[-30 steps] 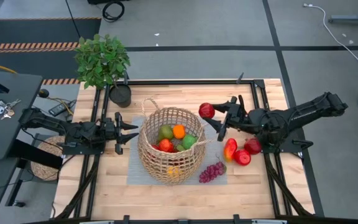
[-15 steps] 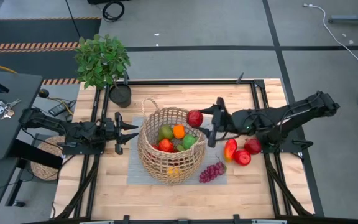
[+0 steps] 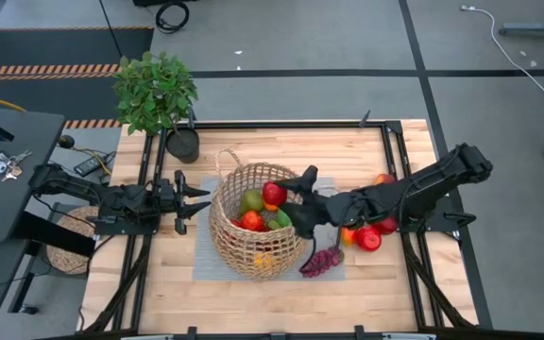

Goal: Build produce basket
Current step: Put the dark red apple into the basket

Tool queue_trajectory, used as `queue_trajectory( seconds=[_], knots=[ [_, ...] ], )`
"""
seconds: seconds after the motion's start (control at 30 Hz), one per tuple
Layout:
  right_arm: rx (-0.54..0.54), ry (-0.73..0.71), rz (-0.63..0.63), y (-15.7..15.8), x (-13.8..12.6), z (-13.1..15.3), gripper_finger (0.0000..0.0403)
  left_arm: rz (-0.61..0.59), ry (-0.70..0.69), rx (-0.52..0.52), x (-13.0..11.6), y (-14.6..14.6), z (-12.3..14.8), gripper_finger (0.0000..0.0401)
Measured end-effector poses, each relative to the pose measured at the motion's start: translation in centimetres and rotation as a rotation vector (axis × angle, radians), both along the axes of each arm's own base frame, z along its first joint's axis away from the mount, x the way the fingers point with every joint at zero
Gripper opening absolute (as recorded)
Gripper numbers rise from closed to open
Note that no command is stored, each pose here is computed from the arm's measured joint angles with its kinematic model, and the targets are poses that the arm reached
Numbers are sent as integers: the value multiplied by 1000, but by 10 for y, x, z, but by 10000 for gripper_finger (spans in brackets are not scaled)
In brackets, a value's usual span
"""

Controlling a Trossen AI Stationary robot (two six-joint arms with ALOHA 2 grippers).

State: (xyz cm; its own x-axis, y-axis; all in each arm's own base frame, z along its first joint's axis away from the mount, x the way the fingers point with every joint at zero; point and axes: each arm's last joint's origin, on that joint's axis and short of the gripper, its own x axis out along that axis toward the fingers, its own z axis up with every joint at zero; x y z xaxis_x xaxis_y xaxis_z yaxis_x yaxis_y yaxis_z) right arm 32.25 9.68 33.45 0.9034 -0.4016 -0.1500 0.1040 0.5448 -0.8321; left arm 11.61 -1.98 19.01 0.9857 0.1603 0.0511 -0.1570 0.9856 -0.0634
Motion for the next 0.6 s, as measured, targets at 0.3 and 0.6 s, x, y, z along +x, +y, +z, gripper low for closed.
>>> queue_trajectory(
  seconds=[0.3, 0.6],
  knots=[
    [-157, 1, -18, 6, 12, -4, 280, 0, 0, 0, 0, 0, 0, 149],
    [-148, -15, -23, 9, 15, -8, 280, 0, 0, 0, 0, 0, 0, 152]
  ],
)
